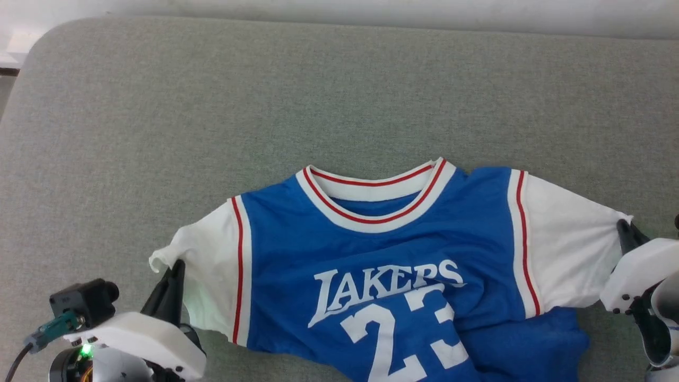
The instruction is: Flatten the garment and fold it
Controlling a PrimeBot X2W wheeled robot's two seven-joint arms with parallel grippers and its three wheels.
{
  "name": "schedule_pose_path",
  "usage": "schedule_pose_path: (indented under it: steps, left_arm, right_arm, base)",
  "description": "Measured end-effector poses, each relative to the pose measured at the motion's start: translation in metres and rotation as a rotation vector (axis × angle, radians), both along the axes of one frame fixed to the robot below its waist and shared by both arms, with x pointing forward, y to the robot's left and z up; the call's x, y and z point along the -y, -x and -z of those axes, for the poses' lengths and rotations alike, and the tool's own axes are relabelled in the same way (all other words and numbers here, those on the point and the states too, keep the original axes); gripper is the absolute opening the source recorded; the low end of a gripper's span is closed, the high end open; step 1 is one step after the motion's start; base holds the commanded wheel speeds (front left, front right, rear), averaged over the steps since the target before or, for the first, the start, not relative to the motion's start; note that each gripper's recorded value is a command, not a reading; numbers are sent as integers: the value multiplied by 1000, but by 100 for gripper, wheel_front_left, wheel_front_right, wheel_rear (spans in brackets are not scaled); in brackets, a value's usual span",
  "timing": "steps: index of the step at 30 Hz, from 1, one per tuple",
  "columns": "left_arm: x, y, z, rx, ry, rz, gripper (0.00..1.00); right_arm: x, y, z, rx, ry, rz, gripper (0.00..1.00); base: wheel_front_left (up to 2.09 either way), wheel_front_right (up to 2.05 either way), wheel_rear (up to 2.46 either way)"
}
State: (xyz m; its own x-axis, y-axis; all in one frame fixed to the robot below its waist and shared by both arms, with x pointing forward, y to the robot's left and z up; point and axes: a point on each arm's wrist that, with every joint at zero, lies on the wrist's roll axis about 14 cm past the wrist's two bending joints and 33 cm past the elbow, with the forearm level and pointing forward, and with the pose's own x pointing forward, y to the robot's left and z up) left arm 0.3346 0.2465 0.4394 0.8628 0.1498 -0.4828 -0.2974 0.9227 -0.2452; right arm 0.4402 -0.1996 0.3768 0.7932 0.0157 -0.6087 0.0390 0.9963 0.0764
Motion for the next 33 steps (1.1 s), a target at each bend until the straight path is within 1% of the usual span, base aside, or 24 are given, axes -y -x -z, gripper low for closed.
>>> schedule_pose_path:
  steps: [2,4,7,10,15,20,24,27,30,33]
  left_arm:
    - [1,-7,-7,33,-2,4,0]
    - [1,-16,-17,78,-14,15,0]
    - [5,-33,-42,179,-34,50,0]
    - [11,-52,-77,297,-81,100,0]
    - [31,-81,-140,466,-148,222,0]
    - [57,-103,-216,627,-228,343,0]
    - [72,-114,-280,750,-286,391,0]
    - [83,-117,-322,821,-310,411,0]
    - [93,-120,-356,855,-316,424,0]
    - [104,-122,-380,862,-346,448,0]
  right_arm:
    - [0,-2,-5,31,-10,6,0]
    - [-1,-8,-19,90,-18,7,0]
    - [-8,-25,-60,240,-34,-6,0]
    - [-22,-39,-117,411,-67,-42,0]
    - [-48,-48,-227,694,-57,-130,0]
    - [-61,-43,-329,920,21,-217,0]
    - [-66,-33,-391,1032,70,-255,0]
    - [-63,-24,-430,1096,112,-257,0]
    - [-60,-16,-461,1132,146,-254,0]
    - [-56,-9,-485,1151,171,-244,0]
  base:
    - [0,0,0]
    - [0,0,0]
    - [0,0,0]
    - [0,0,0]
    - [0,0,0]
    - [0,0,0]
    - [0,0,0]
    - [0,0,0]
    - [0,0,0]
    - [0,0,0]
